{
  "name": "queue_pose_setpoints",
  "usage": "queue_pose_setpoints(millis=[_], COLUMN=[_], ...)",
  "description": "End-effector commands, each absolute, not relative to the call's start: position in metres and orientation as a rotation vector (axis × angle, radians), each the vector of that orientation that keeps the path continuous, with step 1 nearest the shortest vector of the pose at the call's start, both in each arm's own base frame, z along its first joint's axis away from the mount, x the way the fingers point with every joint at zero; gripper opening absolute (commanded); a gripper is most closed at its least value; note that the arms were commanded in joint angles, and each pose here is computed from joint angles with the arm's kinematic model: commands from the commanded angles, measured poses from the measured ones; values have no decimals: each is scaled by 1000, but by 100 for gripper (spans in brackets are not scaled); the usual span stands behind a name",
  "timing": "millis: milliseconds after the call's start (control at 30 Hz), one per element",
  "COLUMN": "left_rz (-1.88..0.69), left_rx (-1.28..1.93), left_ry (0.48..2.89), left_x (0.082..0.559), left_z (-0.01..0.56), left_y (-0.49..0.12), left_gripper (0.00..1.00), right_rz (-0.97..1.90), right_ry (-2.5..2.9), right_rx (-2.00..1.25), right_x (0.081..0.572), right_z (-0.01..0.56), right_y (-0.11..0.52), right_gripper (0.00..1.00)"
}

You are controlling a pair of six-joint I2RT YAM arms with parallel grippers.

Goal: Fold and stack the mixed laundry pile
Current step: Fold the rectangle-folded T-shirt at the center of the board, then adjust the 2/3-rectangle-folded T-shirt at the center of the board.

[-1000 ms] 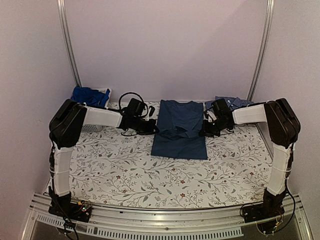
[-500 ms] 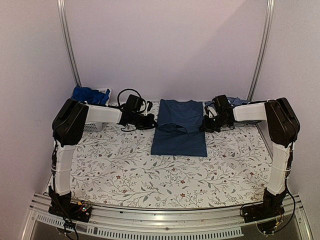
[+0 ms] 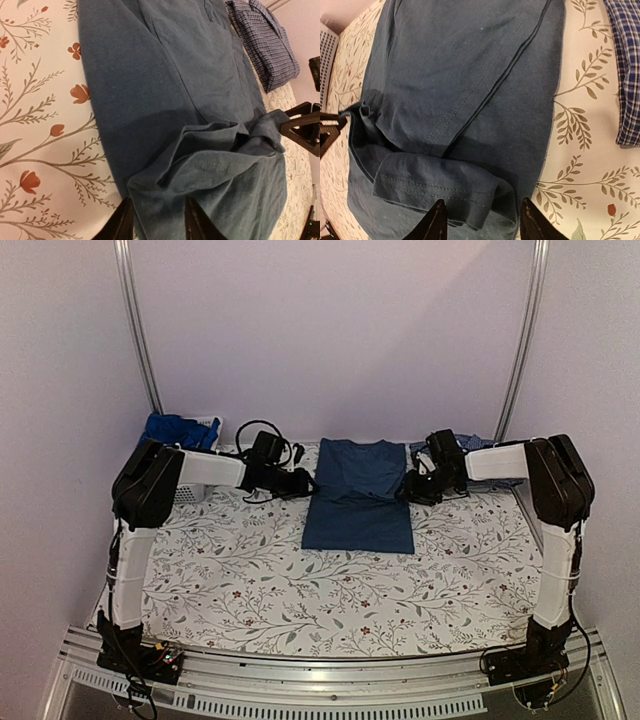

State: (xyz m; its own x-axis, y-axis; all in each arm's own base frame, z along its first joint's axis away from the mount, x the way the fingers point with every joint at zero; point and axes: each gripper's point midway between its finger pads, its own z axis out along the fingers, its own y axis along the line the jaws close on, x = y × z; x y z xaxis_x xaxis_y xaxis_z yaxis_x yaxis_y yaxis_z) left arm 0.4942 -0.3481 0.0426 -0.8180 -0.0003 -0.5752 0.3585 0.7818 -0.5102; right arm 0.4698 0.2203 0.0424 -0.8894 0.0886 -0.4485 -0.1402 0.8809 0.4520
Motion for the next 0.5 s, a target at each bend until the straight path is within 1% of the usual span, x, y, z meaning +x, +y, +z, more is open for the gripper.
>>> queue_pose_setpoints(millis=[0,33,100,133,200,300,467], left_rz=[-870,-867,-845,-832,-846,-955,-1065], left_rx=[202,196,204,219,251,339,471], left_ry=[2332,2304,2284,2279,2279,2259,2251], left_x=[503,503,498,494,484,464,446], left_z=[76,86,97,100,102,99,89], left_y=[-313,-307,-296,-294,-294,-310,-349], left_gripper=[43,47,52,53,54,54,49], right_rz=[657,654,660,672,731,847,960], right_ry=[2505,2484,2467,2451,2437,2416,2446], right_rx=[-50,-64,-91,-102,-133,-171,-289], right_x=[475,471,462,457,444,426,404], right_z=[83,95,106,114,118,118,96], right_y=[211,209,208,208,212,225,270], right_gripper=[55,60,66,69,70,67,51])
